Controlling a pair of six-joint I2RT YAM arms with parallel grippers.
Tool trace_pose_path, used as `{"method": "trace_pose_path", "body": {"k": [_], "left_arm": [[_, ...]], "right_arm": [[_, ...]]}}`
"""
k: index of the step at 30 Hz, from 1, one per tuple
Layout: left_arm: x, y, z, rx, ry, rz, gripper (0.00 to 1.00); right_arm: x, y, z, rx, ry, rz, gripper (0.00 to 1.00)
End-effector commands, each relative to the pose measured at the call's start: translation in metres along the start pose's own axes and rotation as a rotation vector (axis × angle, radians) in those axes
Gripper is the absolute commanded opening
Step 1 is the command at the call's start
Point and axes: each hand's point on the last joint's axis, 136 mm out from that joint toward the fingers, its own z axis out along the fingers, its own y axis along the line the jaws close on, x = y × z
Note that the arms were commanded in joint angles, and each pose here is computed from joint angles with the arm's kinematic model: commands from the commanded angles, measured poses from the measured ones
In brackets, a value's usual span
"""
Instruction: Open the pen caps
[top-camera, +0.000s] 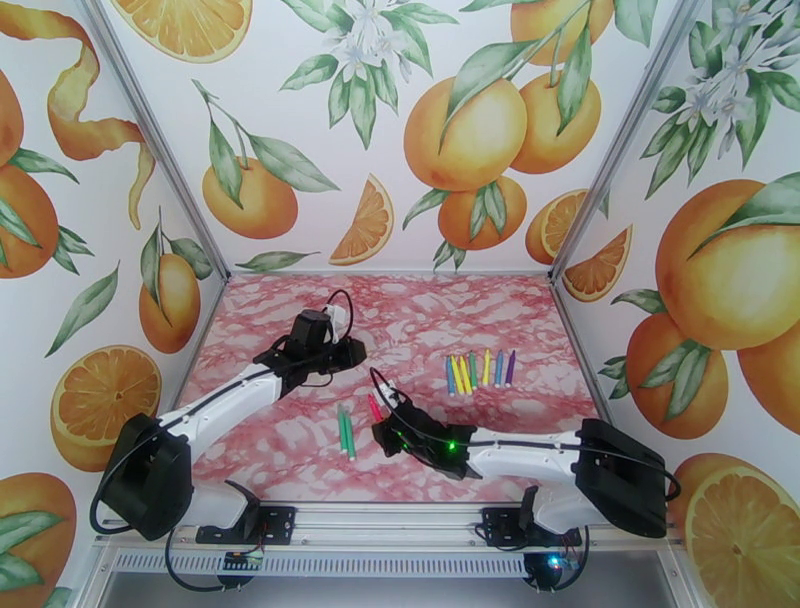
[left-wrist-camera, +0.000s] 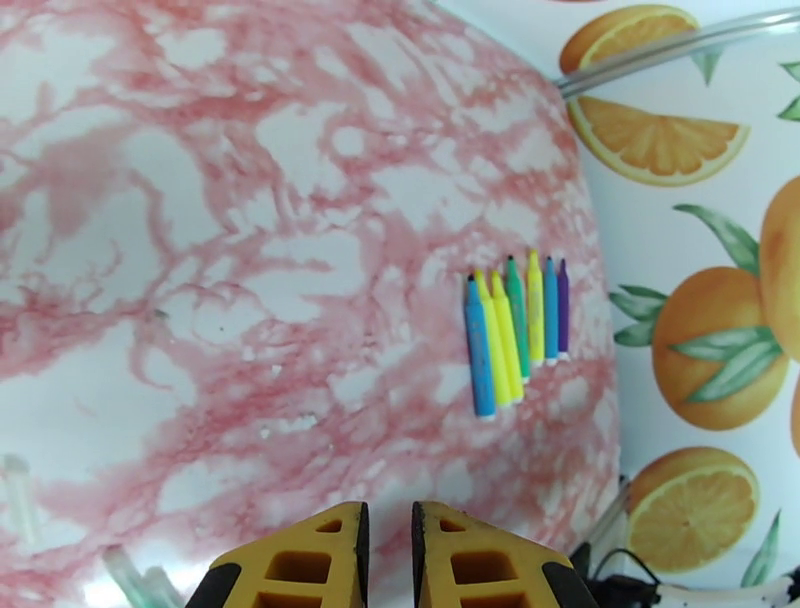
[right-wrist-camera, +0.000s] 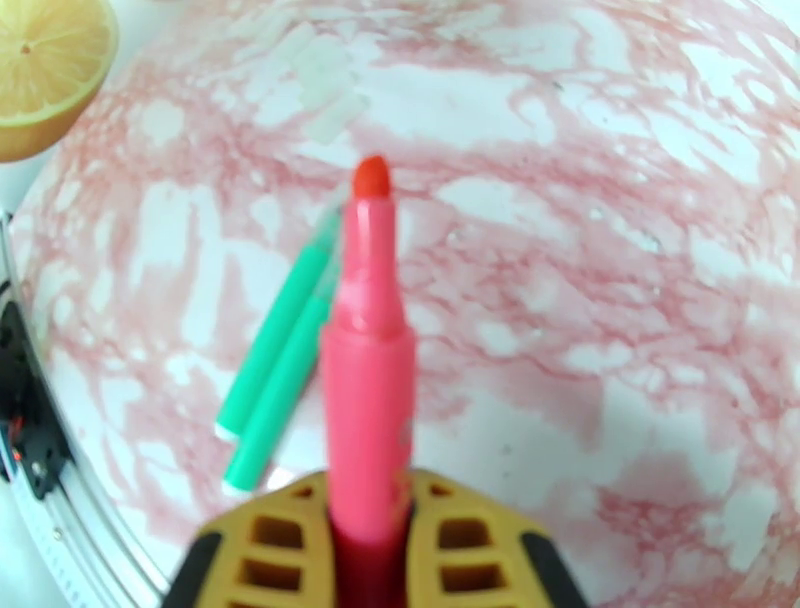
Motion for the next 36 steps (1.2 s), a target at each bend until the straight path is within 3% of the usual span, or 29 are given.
{"method": "trace_pose_path", "body": {"k": [1,16,36], "left_arm": [[-0.015,-0.002,-0.004,-0.017,-0.039,0.020,0.00],[0.014,0.054,-0.015,-0.316,0.140,0.199,0.00],[0.040,0.111,-0.006,-0.564,0.332,0.267,0.00]], "right_arm": [[-0.009,-0.001,-0.008,0.007,-0.043,0.012,0.00],[-0.029,-0.059,-0.020,0.227,-0.037,0.066,0.00],[-0.040,-0.163,-0.025,0.489,0.044,0.225,0.00]]}}
